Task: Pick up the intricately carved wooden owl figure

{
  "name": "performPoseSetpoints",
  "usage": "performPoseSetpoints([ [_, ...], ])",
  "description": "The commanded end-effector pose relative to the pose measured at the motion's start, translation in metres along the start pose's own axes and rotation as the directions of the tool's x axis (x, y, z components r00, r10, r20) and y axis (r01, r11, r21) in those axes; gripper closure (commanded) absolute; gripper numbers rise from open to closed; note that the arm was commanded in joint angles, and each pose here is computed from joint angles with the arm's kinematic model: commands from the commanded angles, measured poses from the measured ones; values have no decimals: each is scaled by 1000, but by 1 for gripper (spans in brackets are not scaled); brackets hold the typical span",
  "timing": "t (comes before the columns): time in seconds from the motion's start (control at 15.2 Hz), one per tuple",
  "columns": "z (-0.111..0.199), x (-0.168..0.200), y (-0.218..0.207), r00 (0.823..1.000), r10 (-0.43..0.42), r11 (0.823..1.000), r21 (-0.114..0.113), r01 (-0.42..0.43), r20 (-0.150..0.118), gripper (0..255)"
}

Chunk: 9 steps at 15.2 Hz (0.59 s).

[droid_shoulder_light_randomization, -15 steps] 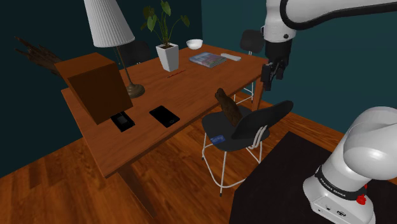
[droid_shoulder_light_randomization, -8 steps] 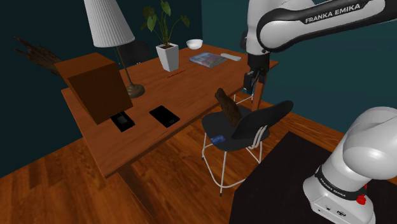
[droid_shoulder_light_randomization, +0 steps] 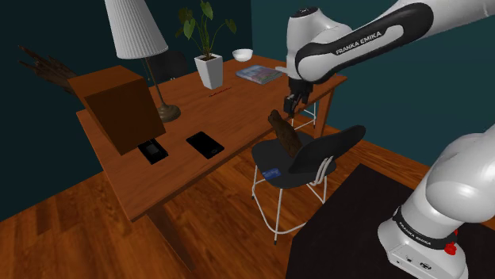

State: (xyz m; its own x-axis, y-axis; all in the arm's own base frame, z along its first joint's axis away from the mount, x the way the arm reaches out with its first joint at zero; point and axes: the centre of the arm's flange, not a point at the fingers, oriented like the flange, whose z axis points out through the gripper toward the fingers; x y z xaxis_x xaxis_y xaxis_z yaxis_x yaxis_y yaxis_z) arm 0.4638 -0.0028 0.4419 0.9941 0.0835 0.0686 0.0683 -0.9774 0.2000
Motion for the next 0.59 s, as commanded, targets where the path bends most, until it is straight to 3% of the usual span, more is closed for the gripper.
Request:
performPoseSetpoints([
  [0.0, 16, 18, 2, 1000, -3, 1000, -17, 3, -25, 0],
  [0.53, 66, 97, 7, 993, -19, 996, -83, 9, -116, 0],
])
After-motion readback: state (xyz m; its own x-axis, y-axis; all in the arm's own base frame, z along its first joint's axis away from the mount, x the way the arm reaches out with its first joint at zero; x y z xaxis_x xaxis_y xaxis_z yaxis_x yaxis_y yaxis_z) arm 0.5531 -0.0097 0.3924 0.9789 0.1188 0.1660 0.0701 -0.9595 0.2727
